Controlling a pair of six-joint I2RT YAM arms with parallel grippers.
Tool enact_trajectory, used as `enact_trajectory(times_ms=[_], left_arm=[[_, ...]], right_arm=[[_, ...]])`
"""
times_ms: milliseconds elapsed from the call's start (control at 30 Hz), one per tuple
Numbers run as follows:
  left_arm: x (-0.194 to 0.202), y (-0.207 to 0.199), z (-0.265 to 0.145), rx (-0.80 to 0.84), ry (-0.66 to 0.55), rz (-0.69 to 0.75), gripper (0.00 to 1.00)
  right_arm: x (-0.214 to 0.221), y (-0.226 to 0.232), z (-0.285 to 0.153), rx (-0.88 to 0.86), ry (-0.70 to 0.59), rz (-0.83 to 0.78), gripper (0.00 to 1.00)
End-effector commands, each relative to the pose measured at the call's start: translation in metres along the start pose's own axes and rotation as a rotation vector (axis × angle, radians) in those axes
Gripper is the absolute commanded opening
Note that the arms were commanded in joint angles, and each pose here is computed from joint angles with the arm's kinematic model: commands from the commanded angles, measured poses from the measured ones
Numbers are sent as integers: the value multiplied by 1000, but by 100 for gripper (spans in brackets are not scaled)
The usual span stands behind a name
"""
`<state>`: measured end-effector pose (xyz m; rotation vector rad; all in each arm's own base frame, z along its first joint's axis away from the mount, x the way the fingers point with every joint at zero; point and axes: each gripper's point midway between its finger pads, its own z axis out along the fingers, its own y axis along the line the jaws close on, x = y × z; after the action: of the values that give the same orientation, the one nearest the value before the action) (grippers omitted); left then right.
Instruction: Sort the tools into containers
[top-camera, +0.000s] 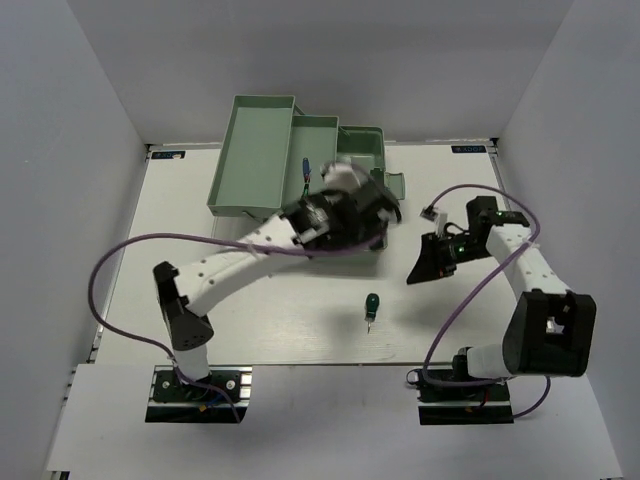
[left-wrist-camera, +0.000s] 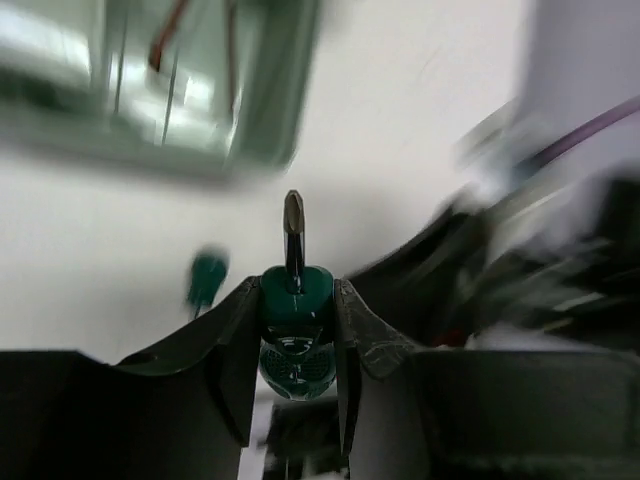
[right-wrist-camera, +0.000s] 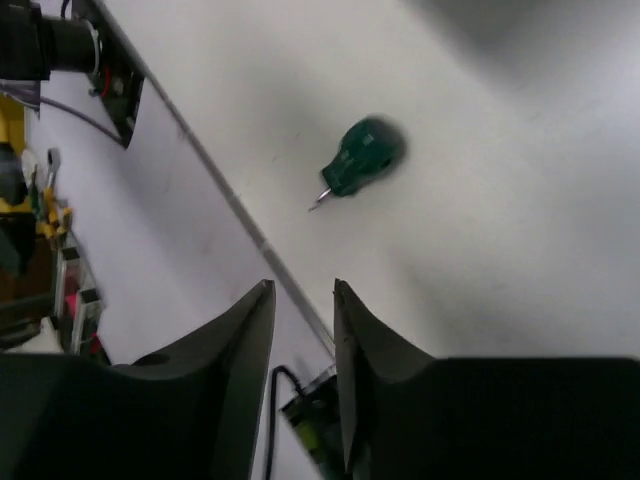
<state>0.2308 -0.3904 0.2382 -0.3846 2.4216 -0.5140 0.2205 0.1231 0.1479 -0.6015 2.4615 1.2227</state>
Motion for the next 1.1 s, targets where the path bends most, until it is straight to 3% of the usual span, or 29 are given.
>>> enact_trajectory(times_ms=[0,67,100,333,533,667,733,767,800,867,967,1067], left_arm=[[-127,29,-50,-117,-332,214,0],[-168,37,-57,-147,-390,201,0],[-202,61,-48,-217,-433,156,0],[-316,149,-24,-306,-506,-9,0],[-365,176,14,-313,-482,-11,0],[-360,178,50,-283,-396,13,2],[-358,185,59,-295,-378,18,10],[-352,187,67,-291,-353,22,18],[-352,186,65,-286,-359,21,40],[-353,190,65,-283,-355,26,56],[-358,184,52,-260,-376,51,72],[-370,169,32,-204,-422,77,79]], right_arm=[[33,25,7,13,59,-104,41],[44,30,15,31,84,-154,57],[52,28,20,35,103,-132,63],[54,9,48,222,106,-66,68],[47,6,82,245,130,-32,73],[44,3,99,285,139,-34,73],[43,-5,106,330,146,-44,73],[44,-4,111,337,158,-31,70],[43,-4,114,359,160,-46,70],[45,-10,118,403,167,-43,67],[46,-18,125,470,155,-42,64],[54,-22,130,528,157,-17,59]])
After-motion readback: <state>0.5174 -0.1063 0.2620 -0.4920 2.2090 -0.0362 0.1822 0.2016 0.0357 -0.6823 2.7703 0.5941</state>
